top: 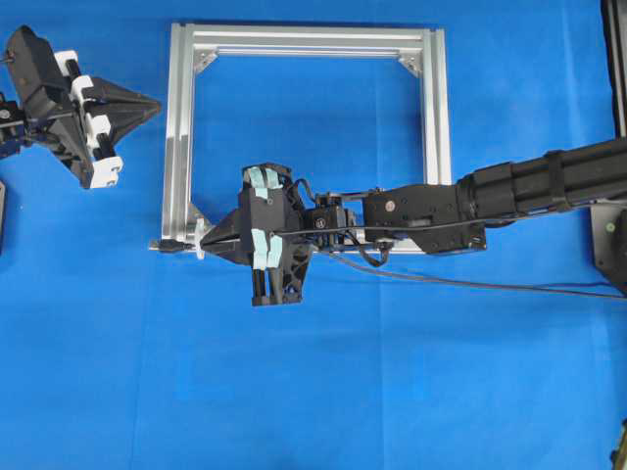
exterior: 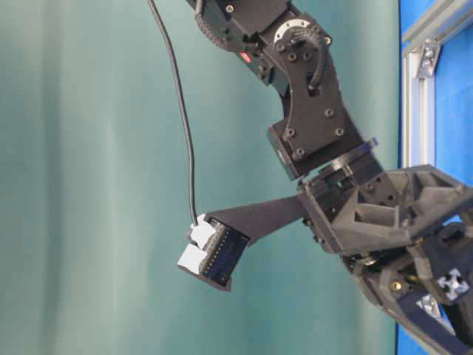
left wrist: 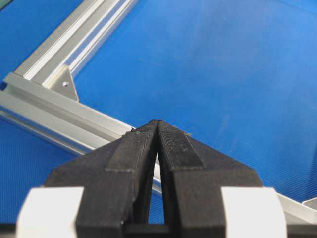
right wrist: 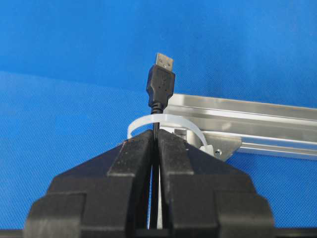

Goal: Insert the wire through the string loop located on the left side.
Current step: 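Move the open left gripper toward the plug emerging from the loop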

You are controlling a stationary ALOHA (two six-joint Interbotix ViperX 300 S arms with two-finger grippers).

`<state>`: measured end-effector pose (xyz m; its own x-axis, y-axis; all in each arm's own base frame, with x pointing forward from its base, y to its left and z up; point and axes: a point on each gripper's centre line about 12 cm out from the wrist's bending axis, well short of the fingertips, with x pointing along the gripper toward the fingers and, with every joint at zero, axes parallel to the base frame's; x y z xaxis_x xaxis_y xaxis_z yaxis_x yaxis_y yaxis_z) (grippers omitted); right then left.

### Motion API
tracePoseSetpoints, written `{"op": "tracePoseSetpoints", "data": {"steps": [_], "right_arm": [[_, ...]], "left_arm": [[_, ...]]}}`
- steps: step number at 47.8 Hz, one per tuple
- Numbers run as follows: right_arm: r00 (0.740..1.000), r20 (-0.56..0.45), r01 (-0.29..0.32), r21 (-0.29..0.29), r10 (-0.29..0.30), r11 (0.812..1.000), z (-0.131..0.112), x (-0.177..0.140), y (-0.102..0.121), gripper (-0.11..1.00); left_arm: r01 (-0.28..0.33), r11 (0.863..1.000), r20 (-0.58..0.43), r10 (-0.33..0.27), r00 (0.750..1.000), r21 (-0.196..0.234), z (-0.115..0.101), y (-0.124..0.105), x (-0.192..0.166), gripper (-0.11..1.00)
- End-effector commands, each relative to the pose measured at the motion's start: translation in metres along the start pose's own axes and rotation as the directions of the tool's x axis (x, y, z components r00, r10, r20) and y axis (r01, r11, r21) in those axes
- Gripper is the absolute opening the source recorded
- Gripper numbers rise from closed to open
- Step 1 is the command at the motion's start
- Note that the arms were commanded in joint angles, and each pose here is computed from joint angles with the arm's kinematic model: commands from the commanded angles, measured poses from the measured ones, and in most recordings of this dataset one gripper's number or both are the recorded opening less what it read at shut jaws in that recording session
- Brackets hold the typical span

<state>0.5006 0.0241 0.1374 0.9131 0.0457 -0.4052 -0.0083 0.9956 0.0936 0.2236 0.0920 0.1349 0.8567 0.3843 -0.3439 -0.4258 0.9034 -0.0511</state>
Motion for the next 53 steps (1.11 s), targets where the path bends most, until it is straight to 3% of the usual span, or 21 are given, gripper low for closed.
{"op": "tracePoseSetpoints", "data": {"steps": [1, 7, 12, 18, 31, 37, 42, 53], "right_arm": [[0.999, 0.041, -0.005, -0.003, 0.005, 1.000, 0.016, -0.003, 0.002, 0.03], [0.999, 0.043, -0.005, -0.003, 0.005, 1.000, 0.017, -0.003, 0.002, 0.03], [0.999, 0.043, -0.005, -0.003, 0.005, 1.000, 0.017, -0.003, 0.002, 0.03], [0.999, 0.043, -0.005, -0.003, 0.005, 1.000, 0.017, -0.003, 0.002, 0.03], [0.999, 0.043, -0.005, -0.003, 0.005, 1.000, 0.017, -0.003, 0.002, 0.03], [0.999, 0.043, -0.005, -0.003, 0.005, 1.000, 0.017, -0.003, 0.002, 0.03], [0.999, 0.044, -0.005, -0.003, 0.005, 1.000, 0.018, -0.003, 0.002, 0.03], [0.999, 0.044, -0.005, -0.003, 0.005, 1.000, 0.018, -0.003, 0.002, 0.03]], "left_arm": [[0.031, 0.999, 0.024, -0.031, 0.999, 0.010, 0.006, -0.008, 0.001, 0.00], [0.107, 0.994, 0.027, -0.108, 0.994, 0.033, 0.006, -0.027, -0.003, 0.00], [0.187, 0.981, 0.028, -0.188, 0.982, 0.052, 0.004, -0.047, -0.009, 0.00], [0.282, 0.956, 0.037, -0.286, 0.957, 0.084, 0.005, -0.070, -0.020, 0.00], [0.415, 0.900, 0.060, -0.425, 0.903, 0.130, 0.006, -0.098, -0.044, 0.00], [0.452, 0.879, 0.056, -0.464, 0.884, 0.153, 0.003, -0.105, -0.051, 0.00], [0.466, 0.870, 0.057, -0.479, 0.876, 0.162, 0.003, -0.108, -0.054, 0.00], [0.465, 0.870, 0.033, -0.476, 0.879, 0.162, 0.001, -0.108, -0.052, 0.00]]}}
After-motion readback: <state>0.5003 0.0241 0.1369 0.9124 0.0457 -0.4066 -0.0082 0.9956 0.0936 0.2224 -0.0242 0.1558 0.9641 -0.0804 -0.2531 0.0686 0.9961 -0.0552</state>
